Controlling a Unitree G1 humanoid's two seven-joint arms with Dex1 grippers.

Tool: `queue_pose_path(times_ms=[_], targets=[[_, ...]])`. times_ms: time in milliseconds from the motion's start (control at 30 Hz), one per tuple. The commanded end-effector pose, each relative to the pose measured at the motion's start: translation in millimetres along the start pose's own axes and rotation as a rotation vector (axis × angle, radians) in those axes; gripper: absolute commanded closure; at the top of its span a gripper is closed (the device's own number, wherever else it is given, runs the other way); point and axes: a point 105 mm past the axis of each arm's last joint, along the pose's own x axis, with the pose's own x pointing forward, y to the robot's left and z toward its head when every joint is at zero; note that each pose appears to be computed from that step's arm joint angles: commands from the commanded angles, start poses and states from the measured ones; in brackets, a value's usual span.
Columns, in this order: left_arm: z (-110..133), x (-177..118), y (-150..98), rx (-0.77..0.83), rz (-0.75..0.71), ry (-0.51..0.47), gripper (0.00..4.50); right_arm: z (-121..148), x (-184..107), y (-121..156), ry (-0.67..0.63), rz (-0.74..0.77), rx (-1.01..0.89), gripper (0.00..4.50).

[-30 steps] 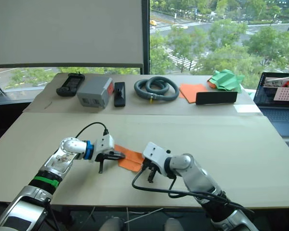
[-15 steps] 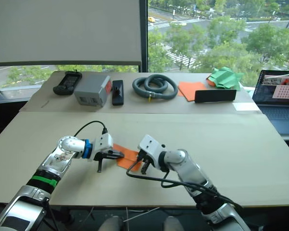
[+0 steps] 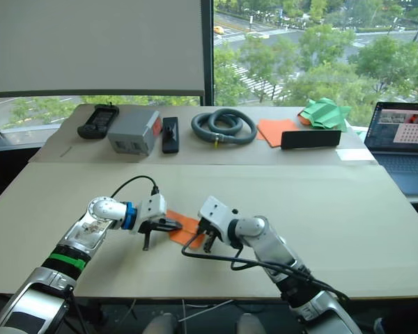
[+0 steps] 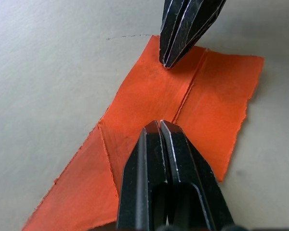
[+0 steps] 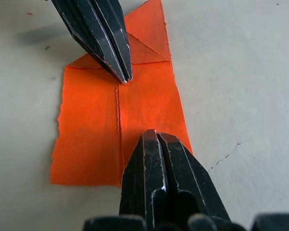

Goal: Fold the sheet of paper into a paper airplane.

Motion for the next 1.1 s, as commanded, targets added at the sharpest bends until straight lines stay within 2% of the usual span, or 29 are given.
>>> queue_pose_path(times_ms=[33,667,1000,1100], targets=[[-42,-5,-11,-0.092,-0.025,0.139,4.41,-22,4,9,0.087,0.035,0.032,4.47],[-77,-53,-11,-0.156,0.070,0.232,4.41,-21,7,9,0.085,0.048,0.019,4.47],[-71,-58,-6,-0.140,0.102,0.218,4.41,-19,10,11,0.082,0.061,0.007,4.47],[-61,-60,-4,-0.131,0.126,0.186,4.41,-10,9,9,0.051,0.054,0.004,4.47]])
